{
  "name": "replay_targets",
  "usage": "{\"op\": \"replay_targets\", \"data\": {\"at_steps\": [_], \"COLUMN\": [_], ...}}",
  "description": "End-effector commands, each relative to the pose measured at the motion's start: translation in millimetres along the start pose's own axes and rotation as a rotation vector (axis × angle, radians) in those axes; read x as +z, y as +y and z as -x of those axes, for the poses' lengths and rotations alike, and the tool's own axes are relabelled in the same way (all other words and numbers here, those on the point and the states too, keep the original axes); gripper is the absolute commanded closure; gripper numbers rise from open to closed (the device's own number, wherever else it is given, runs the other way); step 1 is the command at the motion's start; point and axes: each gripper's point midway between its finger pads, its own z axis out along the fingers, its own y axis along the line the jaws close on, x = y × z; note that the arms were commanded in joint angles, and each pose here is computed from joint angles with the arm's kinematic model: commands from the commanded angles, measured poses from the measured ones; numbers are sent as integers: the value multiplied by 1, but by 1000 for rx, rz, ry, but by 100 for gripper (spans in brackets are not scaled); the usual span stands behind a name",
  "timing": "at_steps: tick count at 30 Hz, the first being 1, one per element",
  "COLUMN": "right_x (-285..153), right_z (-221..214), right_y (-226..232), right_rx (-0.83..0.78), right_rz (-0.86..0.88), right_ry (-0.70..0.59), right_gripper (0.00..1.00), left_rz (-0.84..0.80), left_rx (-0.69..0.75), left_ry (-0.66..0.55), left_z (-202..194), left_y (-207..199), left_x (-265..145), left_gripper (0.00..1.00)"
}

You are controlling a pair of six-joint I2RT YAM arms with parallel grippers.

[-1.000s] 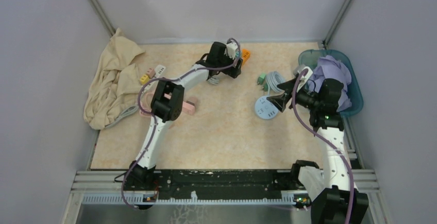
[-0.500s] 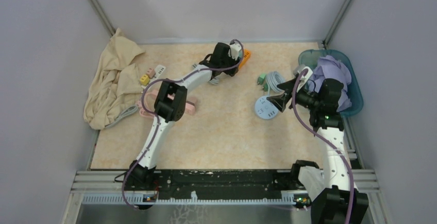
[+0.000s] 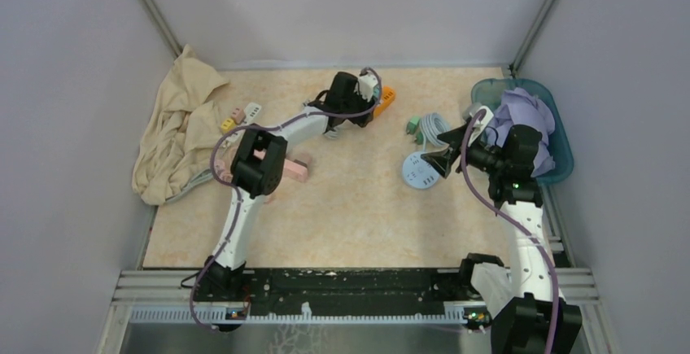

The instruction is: Pull the plug off the socket

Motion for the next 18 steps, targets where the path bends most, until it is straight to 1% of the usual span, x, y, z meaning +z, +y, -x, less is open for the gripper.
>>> {"op": "replay_targets", "data": {"at_steps": [1, 3, 6, 11, 18], "right_x": [-1, 0, 0, 0, 0], "right_z": [10, 9, 9, 8, 8], "right_y": [-4, -3, -4, -2, 8], "right_rx": [-48, -45, -43, -42, -55], "right_rz": [-3, 0, 0, 12, 67], "right_ry": [-29, -28, -28, -30, -43], "right_gripper": [27, 27, 27, 27, 27], "left_rz": [-36, -76, -139, -248, -410], "left_rx": [65, 84, 130, 254, 368], "left_ry": [-291, -338, -360, -347, -346], "left_z": [103, 110, 107, 73, 20], "left_y": [-11, -22, -42, -82, -141], "left_x": [-67, -89, -117, -166, -231], "left_gripper": [100, 100, 100, 100, 100]}}
